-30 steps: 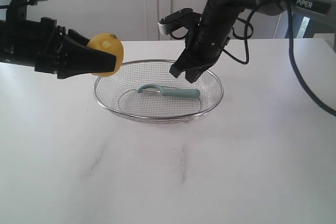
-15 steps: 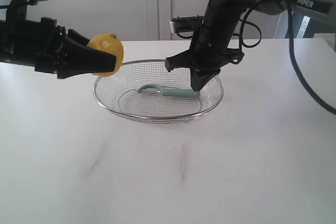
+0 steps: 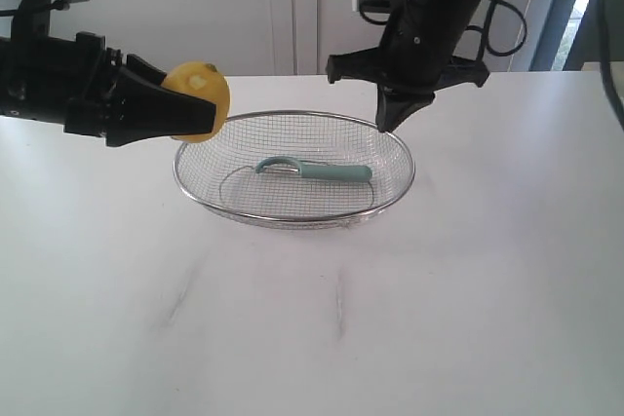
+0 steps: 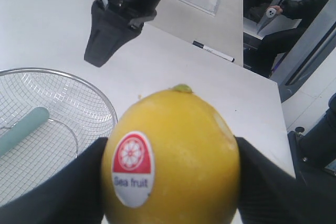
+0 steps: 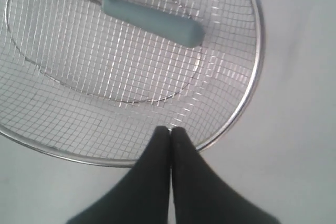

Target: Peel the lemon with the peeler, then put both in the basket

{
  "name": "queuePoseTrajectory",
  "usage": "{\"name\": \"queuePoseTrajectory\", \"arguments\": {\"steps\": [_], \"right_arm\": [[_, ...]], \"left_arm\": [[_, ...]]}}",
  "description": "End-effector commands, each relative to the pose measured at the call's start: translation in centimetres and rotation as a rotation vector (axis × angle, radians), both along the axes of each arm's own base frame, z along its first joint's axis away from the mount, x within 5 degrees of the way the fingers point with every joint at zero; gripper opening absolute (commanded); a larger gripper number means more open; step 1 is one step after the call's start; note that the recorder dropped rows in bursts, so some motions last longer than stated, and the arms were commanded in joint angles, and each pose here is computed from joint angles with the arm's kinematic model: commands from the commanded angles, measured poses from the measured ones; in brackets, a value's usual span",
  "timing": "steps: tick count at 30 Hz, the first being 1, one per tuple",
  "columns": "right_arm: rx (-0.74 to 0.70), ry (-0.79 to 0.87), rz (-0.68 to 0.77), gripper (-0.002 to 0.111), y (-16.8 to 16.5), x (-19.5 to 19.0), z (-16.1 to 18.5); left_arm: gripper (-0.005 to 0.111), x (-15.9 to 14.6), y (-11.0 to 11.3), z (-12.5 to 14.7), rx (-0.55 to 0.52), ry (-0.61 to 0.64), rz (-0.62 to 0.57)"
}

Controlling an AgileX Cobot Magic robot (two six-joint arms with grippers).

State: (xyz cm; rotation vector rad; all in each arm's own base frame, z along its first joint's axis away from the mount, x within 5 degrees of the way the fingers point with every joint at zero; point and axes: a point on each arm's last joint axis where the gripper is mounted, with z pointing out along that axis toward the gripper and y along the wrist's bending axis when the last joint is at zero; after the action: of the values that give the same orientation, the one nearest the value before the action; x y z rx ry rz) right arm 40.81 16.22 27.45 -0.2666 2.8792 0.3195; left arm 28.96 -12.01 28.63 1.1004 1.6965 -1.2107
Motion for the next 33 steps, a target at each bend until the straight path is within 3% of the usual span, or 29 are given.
{"name": "queuePoseTrajectory", "arguments": {"steps": [1, 24, 33], "right_arm": [[0.009, -0.02, -0.096, 0.0, -2.9, 0.6, 1.2], [0.002, -0.016, -0.356, 0.0, -14.2, 2.6, 1.0], [-0.06, 0.063, -0.392, 0.0, -17.1, -0.4, -0.2]], "left_arm": [[0.0, -0.4, 0.0, 0.4, -0.028, -0.001, -0.004], [0.0, -0.4, 0.0, 0.4, -0.028, -0.001, -0.004], [0.0, -0.4, 0.0, 0.4, -0.028, -0.001, -0.004]]}}
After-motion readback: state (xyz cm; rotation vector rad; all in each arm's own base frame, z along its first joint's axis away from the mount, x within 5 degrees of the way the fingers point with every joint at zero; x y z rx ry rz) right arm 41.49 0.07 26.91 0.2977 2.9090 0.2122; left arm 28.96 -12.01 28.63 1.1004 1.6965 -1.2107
